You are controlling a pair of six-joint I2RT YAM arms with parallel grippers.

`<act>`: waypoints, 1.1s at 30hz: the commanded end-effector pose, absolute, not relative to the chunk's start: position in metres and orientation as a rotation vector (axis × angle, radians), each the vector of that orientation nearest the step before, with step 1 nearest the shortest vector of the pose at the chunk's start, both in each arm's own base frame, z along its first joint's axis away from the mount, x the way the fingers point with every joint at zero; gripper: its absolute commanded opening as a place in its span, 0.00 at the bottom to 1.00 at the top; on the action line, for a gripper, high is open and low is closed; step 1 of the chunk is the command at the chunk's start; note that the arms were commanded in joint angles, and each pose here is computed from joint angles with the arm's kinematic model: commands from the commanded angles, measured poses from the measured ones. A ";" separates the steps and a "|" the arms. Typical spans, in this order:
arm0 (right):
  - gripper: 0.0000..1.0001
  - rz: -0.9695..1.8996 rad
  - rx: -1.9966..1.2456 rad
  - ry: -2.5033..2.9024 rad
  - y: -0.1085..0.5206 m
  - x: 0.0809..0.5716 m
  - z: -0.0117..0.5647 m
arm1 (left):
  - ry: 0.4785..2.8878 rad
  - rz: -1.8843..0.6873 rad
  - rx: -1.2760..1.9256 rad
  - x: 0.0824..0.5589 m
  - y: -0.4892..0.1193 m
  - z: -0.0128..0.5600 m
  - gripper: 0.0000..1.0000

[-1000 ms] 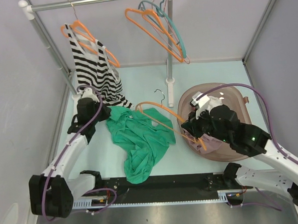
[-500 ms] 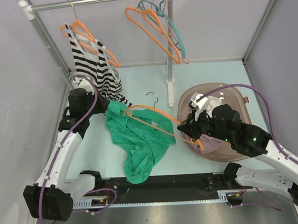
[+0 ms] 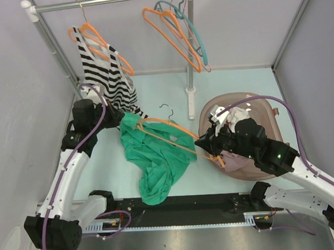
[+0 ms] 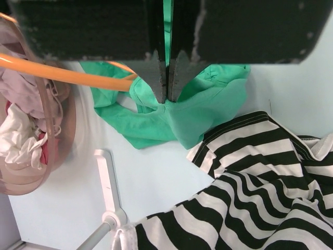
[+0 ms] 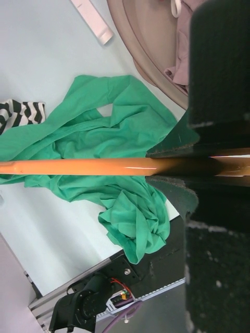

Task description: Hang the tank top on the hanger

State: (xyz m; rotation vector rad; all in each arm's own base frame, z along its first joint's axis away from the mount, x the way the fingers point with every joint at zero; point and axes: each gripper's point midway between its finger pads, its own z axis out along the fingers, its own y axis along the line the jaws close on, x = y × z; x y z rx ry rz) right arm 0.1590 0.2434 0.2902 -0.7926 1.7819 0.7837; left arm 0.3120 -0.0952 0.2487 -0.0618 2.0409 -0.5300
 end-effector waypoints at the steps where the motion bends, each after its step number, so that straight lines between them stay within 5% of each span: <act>1: 0.00 0.828 -0.751 1.609 0.249 0.162 0.337 | 1.975 -0.532 -0.010 0.306 -0.095 0.279 0.00; 17: 0.00 0.780 -0.768 1.550 0.241 0.161 0.360 | 2.018 -0.417 0.019 0.297 -0.080 0.278 0.00; 33: 0.00 0.927 -0.855 1.495 0.266 0.146 0.342 | 1.886 -0.653 0.171 0.284 -0.117 0.328 0.00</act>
